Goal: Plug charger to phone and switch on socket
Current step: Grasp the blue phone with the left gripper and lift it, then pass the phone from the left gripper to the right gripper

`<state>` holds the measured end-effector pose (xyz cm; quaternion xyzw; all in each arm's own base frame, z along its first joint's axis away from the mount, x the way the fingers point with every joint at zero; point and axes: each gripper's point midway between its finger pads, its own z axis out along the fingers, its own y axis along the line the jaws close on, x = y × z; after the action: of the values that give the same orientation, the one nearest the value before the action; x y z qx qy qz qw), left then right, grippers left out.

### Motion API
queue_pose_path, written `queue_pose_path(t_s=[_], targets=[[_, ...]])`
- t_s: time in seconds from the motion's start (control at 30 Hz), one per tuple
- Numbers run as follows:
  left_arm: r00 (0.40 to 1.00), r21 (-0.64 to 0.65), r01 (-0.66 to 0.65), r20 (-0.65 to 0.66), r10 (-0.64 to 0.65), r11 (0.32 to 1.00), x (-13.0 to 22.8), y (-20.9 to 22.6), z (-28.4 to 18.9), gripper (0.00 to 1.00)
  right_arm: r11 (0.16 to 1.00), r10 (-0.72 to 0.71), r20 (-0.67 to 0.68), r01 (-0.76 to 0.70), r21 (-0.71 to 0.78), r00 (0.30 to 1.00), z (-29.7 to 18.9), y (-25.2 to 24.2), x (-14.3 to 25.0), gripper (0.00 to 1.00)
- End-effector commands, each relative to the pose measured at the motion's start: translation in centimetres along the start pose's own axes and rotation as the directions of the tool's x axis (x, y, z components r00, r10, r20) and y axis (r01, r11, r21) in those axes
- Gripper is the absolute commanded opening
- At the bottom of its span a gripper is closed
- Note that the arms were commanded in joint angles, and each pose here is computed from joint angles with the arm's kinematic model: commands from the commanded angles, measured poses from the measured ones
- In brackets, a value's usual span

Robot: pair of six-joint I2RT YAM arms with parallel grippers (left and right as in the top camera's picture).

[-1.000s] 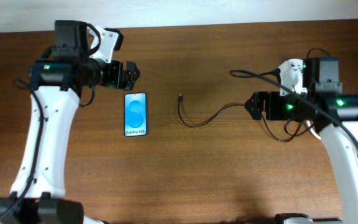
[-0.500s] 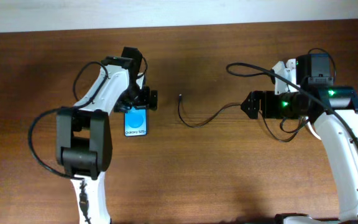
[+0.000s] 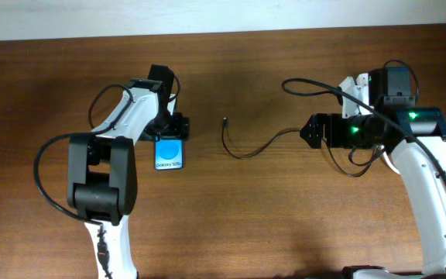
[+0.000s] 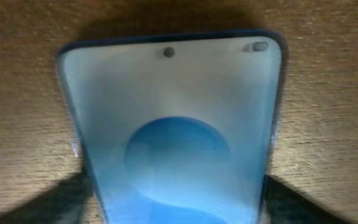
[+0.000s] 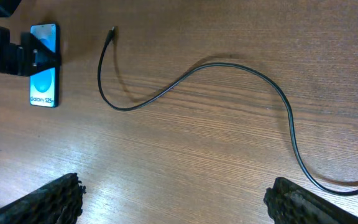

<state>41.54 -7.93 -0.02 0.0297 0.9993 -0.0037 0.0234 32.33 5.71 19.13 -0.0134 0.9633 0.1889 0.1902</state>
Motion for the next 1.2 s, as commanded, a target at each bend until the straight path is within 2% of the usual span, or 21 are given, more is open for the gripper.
queue_pose_path(t_s=[0.0,0.1,0.27,0.33,0.37,0.4,0.43,0.47,0.53,0.6,0.63,0.67,0.73,0.8,0.83,0.87,0.9,0.97,1.0,1.07,1.17], targets=[[0.999,0.047,-0.005,-0.045,0.007,0.999,1.1,-0.6,1.5,0.75,1.000,-0.013,0.015,0.013,-0.011,1.000,-0.3,0.4,-0.5,0.98],[0.999,0.049,-0.004,-0.041,0.006,0.999,0.4,-0.7,0.0,0.73,1.000,-0.017,0.028,0.018,-0.012,0.999,-0.3,0.5,-0.8,0.98],[0.998,0.078,0.026,0.060,-0.031,0.997,-3.8,-1.5,-8.0,0.71,1.000,-0.001,0.063,0.003,-0.026,0.998,-0.3,0.7,-1.8,0.98],[0.988,0.150,0.026,0.144,-0.048,0.988,-5.9,-2.7,-11.8,0.69,0.994,0.006,0.106,0.005,-0.105,0.994,-0.5,2.1,-2.9,0.98],[0.983,0.180,0.050,0.164,-0.080,0.982,-6.5,-3.1,-13.0,0.63,0.994,0.019,0.115,-0.006,-0.111,0.993,-0.6,2.2,-3.2,0.98],[0.974,0.195,0.110,0.172,-0.145,0.975,-6.9,-3.2,-13.8,0.47,0.993,0.029,0.123,-0.015,-0.114,0.992,-0.6,2.2,-3.4,0.98],[0.960,0.213,0.185,0.169,-0.223,0.959,-7.2,-3.2,-14.2,0.29,0.993,0.028,0.123,-0.014,-0.115,0.992,-0.6,2.2,-3.4,0.98],[0.940,0.258,0.274,0.134,-0.315,0.927,-7.1,-3.7,-14.4,0.01,0.992,0.059,0.122,-0.044,-0.118,0.991,-0.6,2.2,-3.5,0.99],[0.921,0.349,0.339,0.067,-0.383,0.874,-6.9,-5.1,-14.7,0.00,0.987,0.116,0.136,-0.099,-0.129,0.984,-0.7,2.3,-4.0,0.99],[0.880,0.478,0.448,-0.088,-0.467,0.755,-6.3,-7.0,-15.8,0.00,0.982,0.149,0.147,-0.129,-0.137,0.978,-0.8,2.3,-4.4,0.99],[0.880,0.528,0.454,-0.137,-0.455,0.718,-6.1,-7.8,-16.4,0.00,0.982,0.150,0.147,-0.129,-0.137,0.978,-0.8,2.3,-4.4,0.99],[0.875,0.618,0.474,-0.253,-0.412,0.627,-5.1,-9.1,-17.9,0.00,0.982,0.150,0.147,-0.129,-0.137,0.978,-0.8,2.3,-4.4,0.99],[0.829,0.671,0.558,-0.429,-0.358,0.489,-3.3,-9.5,-20.2,0.02,0.982,0.150,0.147,-0.129,-0.137,0.978,-0.8,2.3,-4.4,0.99],[0.766,0.639,0.642,-0.543,-0.342,0.423,-2.0,-9.5,-21.3,0.00,0.982,0.148,0.151,-0.127,-0.138,0.977,-0.8,2.3,-4.5,0.99],[0.761,0.656,0.648,-0.564,-0.320,0.386,-2.0,-9.7,-22.0,0.00,0.982,0.148,0.153,-0.127,-0.139,0.977,-0.8,2.4,-4.6,0.99],[0.729,0.658,0.685,-0.615,-0.301,0.314,-2.2,-9.8,-23.1,0.00,0.978,0.175,0.150,-0.154,-0.143,0.973,-0.8,2.3,-4.6,0.99],[0.682,0.627,0.731,-0.668,-0.298,0.268,-2.2,-9.7,-23.7,0.00,0.976,0.183,0.149,-0.162,-0.145,0.972,-0.8,2.3,-4.6,0.99],[0.552,0.524,0.834,-0.784,-0.284,0.176,-2.2,-10.1,-24.9,0.00,0.975,0.190,0.149,-0.168,-0.146,0.970,-0.8,2.4,-4.6,0.99],[0.506,0.485,0.862,-0.818,-0.273,0.146,-2.3,-10.3,-25.3,0.00,0.974,0.189,0.149,-0.165,-0.156,0.971,-0.8,2.5,-4.7,0.99],[0.361,0.349,0.932,-0.888,-0.286,0.094,-2.4,-10.3,-25.5,0.00,0.967,0.176,0.157,-0.140,-0.214,0.972,-1.1,3.6,-5.1,0.99],[0.356,0.341,0.934,-0.876,-0.325,0.104,-2.5,-10.1,-24.8,0.00,0.965,0.161,0.183,-0.116,-0.233,0.970,-1.3,4.0,-5.8,0.99]])
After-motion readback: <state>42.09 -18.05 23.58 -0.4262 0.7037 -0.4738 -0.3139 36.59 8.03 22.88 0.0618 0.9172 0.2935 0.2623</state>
